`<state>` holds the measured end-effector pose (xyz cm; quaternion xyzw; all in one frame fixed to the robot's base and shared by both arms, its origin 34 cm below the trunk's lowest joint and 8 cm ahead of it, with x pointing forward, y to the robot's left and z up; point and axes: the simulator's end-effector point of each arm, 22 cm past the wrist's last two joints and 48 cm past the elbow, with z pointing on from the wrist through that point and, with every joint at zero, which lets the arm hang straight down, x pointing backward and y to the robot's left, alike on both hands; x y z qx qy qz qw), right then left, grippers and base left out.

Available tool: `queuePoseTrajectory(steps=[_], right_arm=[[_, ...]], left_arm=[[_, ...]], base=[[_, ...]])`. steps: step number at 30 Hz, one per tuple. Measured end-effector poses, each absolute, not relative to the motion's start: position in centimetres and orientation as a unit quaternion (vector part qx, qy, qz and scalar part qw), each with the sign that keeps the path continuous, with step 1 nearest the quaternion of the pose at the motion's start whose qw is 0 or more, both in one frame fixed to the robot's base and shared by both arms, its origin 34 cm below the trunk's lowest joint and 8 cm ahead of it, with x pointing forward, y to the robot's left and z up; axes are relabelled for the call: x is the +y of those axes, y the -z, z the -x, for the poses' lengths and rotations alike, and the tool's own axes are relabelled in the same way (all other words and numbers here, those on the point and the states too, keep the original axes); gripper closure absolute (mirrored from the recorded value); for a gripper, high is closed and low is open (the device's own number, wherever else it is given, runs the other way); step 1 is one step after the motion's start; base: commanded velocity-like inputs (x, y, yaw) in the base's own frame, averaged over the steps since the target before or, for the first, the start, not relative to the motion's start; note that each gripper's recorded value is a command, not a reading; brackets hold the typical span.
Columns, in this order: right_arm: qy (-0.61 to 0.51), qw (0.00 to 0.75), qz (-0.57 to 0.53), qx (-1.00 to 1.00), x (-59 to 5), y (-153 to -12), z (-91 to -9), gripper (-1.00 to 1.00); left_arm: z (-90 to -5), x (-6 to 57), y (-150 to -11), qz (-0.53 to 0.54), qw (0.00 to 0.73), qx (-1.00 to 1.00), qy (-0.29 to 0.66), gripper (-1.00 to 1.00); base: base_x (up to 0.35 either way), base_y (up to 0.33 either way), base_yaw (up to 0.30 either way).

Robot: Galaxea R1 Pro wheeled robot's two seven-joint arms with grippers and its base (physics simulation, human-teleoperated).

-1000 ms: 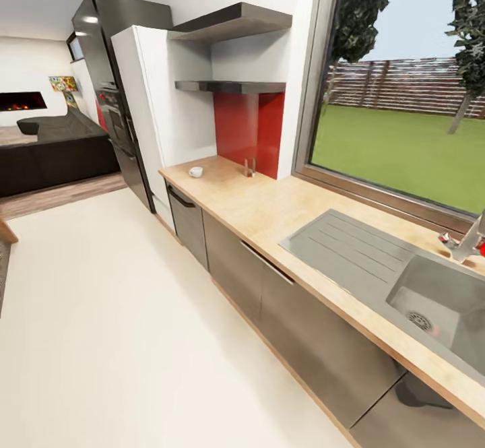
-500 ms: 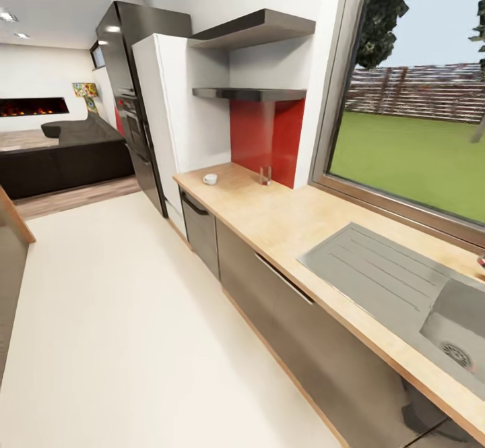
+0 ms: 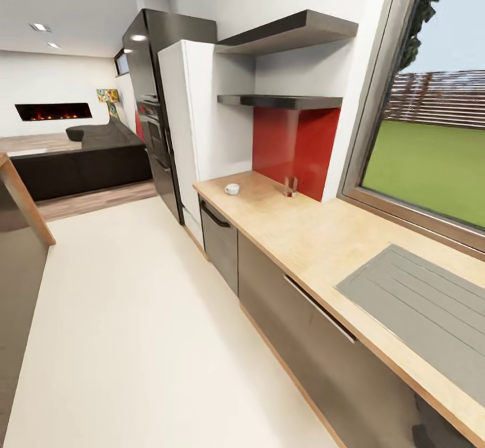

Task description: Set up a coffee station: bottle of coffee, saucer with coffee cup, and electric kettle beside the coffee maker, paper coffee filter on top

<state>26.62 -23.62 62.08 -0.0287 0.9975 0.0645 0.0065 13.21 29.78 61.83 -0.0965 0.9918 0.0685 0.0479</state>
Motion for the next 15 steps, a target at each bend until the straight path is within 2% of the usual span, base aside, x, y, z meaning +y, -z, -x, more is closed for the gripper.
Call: queuePoseTrajectory(steps=[15], right_arm=[[-0.064,0.018,0.029,0.997,-23.62,-62.44,-27.46,-1.0]], left_arm=[[-14.06,29.91,-61.9,0.098,0.059,0.991,-0.068,-1.0]], base=[[0.285,0.214,0.124]])
